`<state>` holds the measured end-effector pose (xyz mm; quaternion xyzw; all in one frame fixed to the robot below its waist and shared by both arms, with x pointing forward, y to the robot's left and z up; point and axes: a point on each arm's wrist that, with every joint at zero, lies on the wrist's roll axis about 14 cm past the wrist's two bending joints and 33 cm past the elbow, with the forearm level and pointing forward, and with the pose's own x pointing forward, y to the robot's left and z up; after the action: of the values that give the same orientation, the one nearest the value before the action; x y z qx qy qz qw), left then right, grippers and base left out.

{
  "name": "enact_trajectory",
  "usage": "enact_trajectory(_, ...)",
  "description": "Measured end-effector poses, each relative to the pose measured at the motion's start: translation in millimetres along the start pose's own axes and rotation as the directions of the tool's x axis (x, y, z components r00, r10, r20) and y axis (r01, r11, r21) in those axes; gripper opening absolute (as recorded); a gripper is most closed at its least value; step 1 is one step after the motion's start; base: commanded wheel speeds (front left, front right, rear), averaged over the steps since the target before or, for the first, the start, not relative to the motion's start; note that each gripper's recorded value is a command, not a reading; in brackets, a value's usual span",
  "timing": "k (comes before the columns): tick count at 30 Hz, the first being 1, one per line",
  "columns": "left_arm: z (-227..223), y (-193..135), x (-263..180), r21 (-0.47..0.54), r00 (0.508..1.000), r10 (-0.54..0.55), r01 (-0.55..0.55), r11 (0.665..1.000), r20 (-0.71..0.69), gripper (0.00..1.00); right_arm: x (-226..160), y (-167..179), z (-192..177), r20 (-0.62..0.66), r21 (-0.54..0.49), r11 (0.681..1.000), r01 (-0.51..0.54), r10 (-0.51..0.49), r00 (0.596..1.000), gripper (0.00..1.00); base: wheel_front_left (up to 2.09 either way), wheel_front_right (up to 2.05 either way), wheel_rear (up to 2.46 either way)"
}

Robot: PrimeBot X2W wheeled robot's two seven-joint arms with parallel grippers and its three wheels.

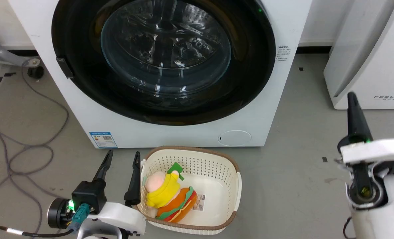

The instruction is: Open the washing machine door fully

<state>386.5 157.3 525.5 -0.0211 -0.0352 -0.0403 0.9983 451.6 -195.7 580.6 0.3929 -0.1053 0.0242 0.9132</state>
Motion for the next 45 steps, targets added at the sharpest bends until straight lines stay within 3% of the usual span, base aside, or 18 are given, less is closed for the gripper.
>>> enact_trajectory(10,3,4,13,-0.01,1.0,0.0,0.0,1.0,0.028,1.0,60,5,1,-0.042,0.063,0.998,-0.006,0.009,0.999,0.0,0.0,0.0,0.0)
enact_trajectory(18,2,9,23,-0.016,0.999,0.002,-0.001,1.0,0.04,1.0,105,19,-20,-0.197,0.064,0.998,-0.02,0.033,0.98,0.0,0.0,0.0,0.0)
enact_trajectory(28,-5,16,39,-0.021,0.999,0.006,-0.005,1.0,0.045,1.0,153,43,-47,-0.385,0.041,0.998,-0.041,0.054,0.921,0.0,0.0,0.0,0.0)
enact_trajectory(45,-23,22,71,-0.046,0.999,0.002,0.0,0.999,0.053,1.0,203,72,-93,-0.625,-0.031,0.995,-0.094,0.054,0.779,0.0,0.0,0.0,0.0)
